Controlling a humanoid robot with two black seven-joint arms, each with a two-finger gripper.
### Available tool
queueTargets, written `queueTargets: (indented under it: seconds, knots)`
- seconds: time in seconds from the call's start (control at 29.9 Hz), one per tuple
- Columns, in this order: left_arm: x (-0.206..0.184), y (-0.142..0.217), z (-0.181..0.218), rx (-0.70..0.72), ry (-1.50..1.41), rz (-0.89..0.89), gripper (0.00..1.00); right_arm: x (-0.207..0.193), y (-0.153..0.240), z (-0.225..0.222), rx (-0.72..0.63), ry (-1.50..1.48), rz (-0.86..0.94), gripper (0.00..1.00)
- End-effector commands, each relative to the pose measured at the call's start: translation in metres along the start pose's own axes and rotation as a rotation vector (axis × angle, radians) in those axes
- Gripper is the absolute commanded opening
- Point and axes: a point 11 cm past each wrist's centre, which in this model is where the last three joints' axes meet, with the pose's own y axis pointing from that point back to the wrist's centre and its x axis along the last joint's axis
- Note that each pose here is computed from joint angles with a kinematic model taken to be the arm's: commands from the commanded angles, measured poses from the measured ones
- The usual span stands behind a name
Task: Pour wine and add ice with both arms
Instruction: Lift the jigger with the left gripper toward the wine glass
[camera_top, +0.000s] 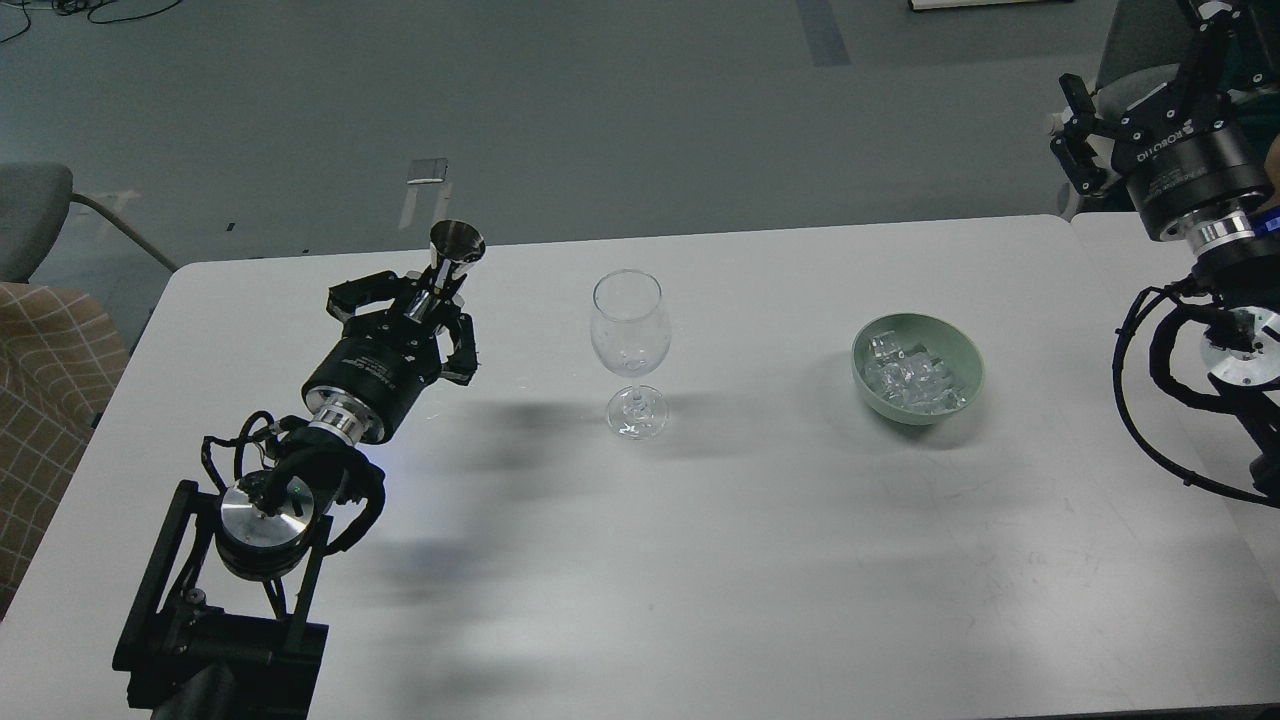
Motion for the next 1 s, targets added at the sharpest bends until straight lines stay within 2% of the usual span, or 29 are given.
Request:
queueTargets:
  seconds: [0.0, 0.43, 0.97]
  knots:
    - [-0.010, -0.002, -0.010, 0.030, -0.010, -0.011, 0.05, 0.000, 0.001, 0.001, -0.003, 0.001, 0.001, 1.00]
    - [-0.039, -0.021, -0.024, 0.088, -0.060, -0.020, 0.05, 0.001, 0.003, 0.003, -0.006, -0.002, 0.004, 1.00]
    - [-0.043, -0.022, -0.032, 0.117, -0.141, -0.019, 0.05, 0.005, 0.005, -0.003, -0.004, 0.012, 0.007, 1.00]
